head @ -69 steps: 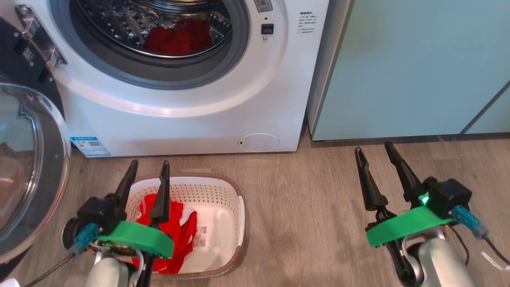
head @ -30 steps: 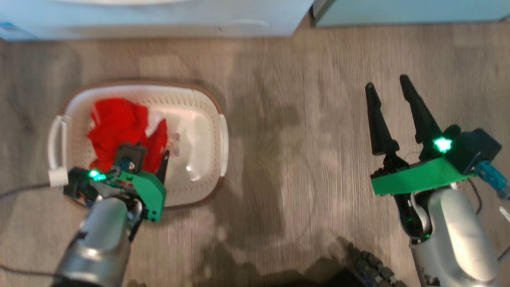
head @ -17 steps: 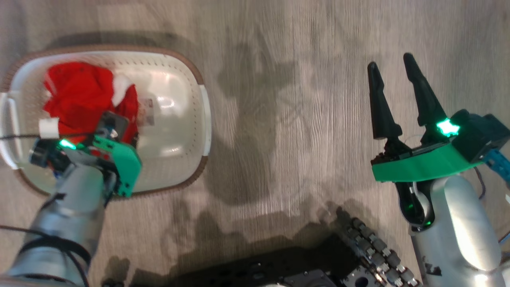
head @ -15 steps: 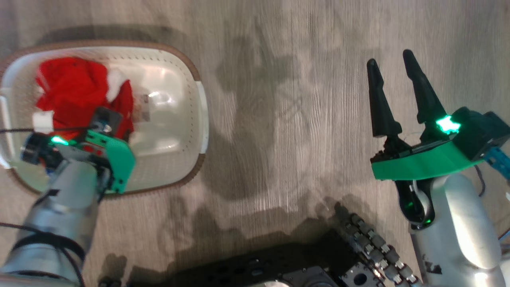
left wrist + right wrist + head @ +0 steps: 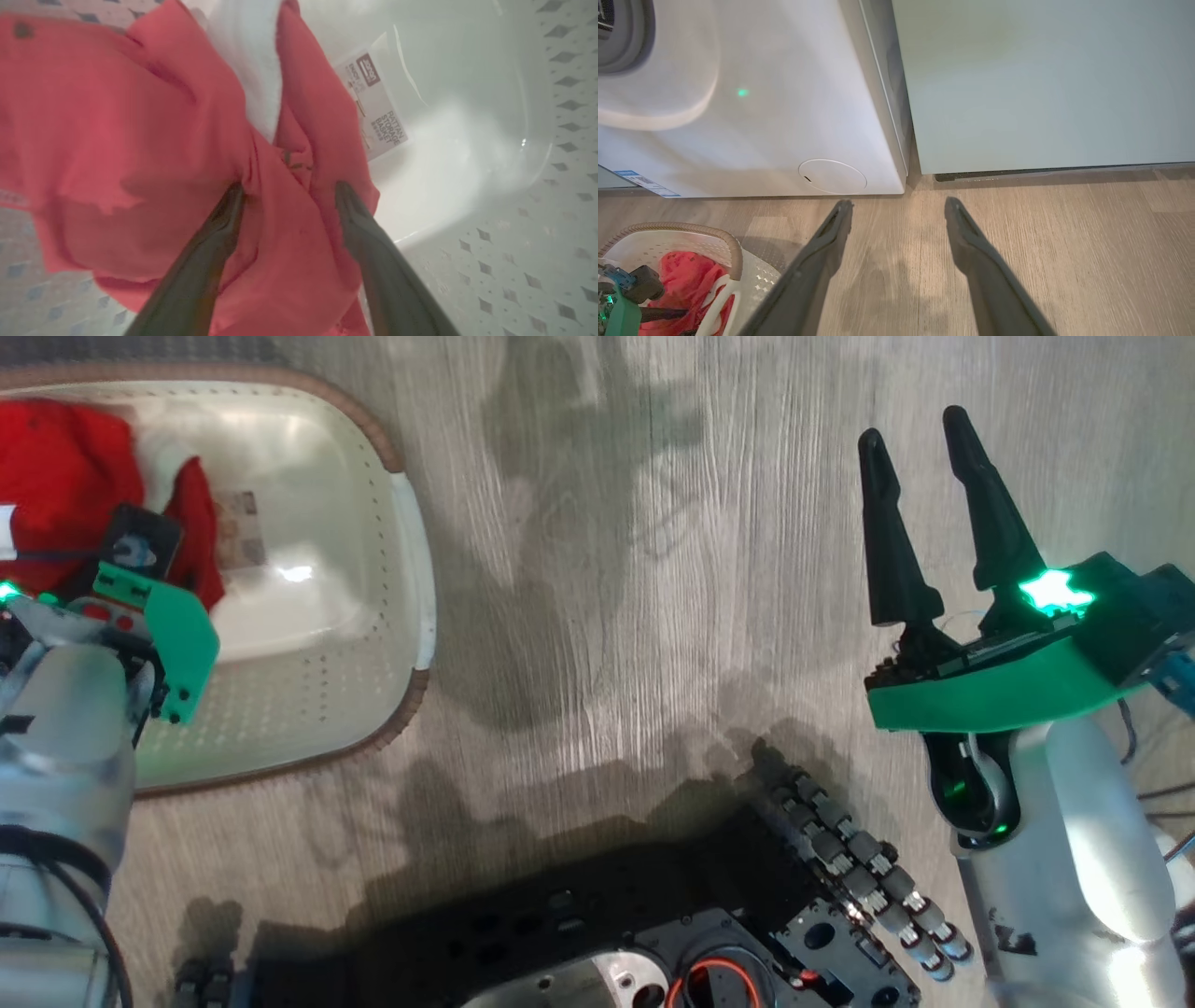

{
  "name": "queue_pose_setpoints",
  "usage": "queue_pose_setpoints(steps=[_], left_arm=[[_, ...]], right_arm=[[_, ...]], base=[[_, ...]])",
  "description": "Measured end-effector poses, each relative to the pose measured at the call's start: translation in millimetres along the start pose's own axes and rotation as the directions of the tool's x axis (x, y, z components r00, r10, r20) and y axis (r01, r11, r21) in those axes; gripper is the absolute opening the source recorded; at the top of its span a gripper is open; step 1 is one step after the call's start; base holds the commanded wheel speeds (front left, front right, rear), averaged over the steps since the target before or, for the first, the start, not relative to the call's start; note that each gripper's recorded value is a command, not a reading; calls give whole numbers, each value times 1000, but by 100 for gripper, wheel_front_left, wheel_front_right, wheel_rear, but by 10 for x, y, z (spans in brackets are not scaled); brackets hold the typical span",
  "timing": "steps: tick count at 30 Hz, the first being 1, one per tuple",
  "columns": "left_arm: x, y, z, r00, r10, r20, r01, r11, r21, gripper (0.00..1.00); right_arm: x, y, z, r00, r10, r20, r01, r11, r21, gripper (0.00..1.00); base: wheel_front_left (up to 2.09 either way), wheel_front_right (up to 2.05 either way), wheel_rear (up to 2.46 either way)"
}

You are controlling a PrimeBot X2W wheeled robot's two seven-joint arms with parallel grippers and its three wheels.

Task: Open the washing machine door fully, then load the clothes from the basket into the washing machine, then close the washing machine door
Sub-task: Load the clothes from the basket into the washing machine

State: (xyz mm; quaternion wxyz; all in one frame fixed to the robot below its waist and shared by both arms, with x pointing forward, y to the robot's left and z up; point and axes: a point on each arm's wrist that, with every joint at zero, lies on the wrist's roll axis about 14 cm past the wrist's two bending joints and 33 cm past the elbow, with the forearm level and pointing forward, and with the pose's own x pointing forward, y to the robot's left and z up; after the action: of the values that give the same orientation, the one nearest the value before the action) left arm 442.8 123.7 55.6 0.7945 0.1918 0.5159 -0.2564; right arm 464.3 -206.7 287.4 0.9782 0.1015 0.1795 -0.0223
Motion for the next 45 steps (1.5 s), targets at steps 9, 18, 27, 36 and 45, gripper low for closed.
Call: queue_pose_setpoints(steps=[9, 18, 27, 36, 45], left_arm=[[167, 24, -116, 995, 9, -99, -2, 998, 67, 100], [187, 48, -139, 990, 15, -143, -3, 997, 80, 100], [140, 51, -178, 985, 4, -175, 7, 998, 61, 0], [50, 104, -50, 990, 21, -136, -17, 999, 34, 0], [-343, 103, 127, 997, 55, -57, -56, 998, -7, 0]], right_arm=[[5, -49, -159, 999, -12, -35, 12, 1000, 2, 100], [49, 25, -218, 999, 11, -41, -11, 1000, 0, 100], [75, 83, -221, 999, 29, -38, -29, 1000, -4, 100], [85, 119, -74, 999, 39, -4, -40, 999, -13, 100], [49, 244, 389, 993, 70, 96, -68, 997, -22, 100]], base=[[0, 0, 0], [0, 0, 0], [0, 0, 0], [0, 0, 0], [0, 0, 0]])
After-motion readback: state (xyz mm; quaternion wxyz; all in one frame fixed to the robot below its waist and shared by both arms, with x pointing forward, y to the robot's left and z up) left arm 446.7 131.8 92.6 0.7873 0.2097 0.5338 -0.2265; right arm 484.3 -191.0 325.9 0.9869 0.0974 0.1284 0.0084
